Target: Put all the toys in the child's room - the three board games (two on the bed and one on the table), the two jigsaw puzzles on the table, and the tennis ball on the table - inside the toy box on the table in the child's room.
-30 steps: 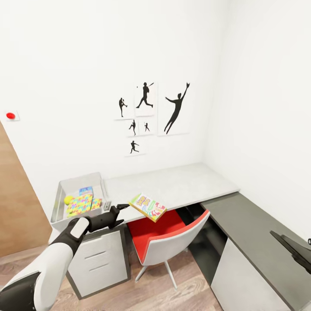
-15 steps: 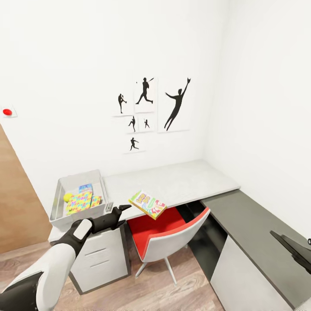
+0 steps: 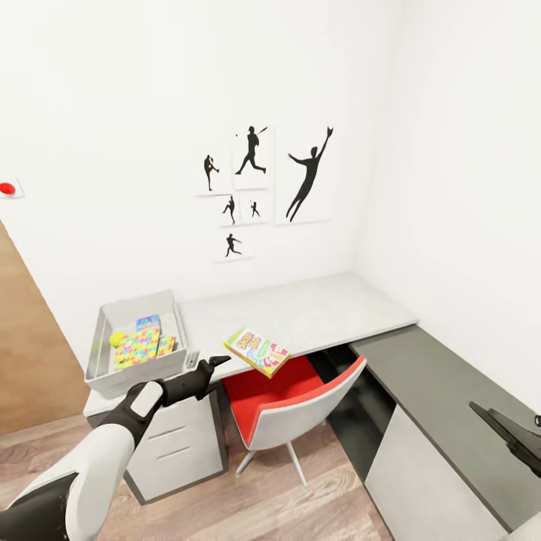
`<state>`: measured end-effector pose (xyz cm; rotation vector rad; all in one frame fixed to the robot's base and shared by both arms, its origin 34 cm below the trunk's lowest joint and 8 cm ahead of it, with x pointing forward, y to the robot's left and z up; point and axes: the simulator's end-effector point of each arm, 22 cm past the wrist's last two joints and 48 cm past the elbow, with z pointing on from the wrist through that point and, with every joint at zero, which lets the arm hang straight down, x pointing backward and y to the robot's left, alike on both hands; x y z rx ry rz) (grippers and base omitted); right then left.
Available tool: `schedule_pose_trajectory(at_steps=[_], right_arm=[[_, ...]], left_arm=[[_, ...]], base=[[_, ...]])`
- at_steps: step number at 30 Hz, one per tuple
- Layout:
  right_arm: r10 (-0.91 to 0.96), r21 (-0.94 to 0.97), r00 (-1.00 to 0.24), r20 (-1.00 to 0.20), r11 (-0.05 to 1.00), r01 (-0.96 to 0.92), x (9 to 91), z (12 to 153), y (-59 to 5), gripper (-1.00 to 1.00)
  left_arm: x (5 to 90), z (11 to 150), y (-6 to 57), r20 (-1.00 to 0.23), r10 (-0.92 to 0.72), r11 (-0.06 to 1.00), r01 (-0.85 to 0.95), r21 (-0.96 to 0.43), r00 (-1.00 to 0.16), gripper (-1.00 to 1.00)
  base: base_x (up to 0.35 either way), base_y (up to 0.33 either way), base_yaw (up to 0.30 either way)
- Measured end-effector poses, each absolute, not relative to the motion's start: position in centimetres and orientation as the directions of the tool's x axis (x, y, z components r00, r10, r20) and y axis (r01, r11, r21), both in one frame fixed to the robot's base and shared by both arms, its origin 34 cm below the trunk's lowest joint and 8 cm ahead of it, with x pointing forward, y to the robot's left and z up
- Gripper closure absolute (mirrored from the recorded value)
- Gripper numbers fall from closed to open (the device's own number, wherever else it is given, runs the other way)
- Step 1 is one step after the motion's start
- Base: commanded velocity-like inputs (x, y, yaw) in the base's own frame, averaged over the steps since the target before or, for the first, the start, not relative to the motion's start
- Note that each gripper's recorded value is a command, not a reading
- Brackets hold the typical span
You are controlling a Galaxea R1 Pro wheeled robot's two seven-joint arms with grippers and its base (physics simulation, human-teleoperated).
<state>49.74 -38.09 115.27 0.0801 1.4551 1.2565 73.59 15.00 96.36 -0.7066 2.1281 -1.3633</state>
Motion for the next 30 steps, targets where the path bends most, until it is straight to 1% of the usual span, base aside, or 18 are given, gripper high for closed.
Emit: schedule_pose_trajectory(at_steps=[30], right_arm=[[0.656,0.729,-0.373,-0.656,0.423,-0.538,50.4,113.5,-38.1,-1.00]], left_arm=[[73.3,93.3,15.1,-0.106,-0.665,0.362,-0.194,-0.912,-0.740,-1.00]], base=[[0.000,0.000,0.000]])
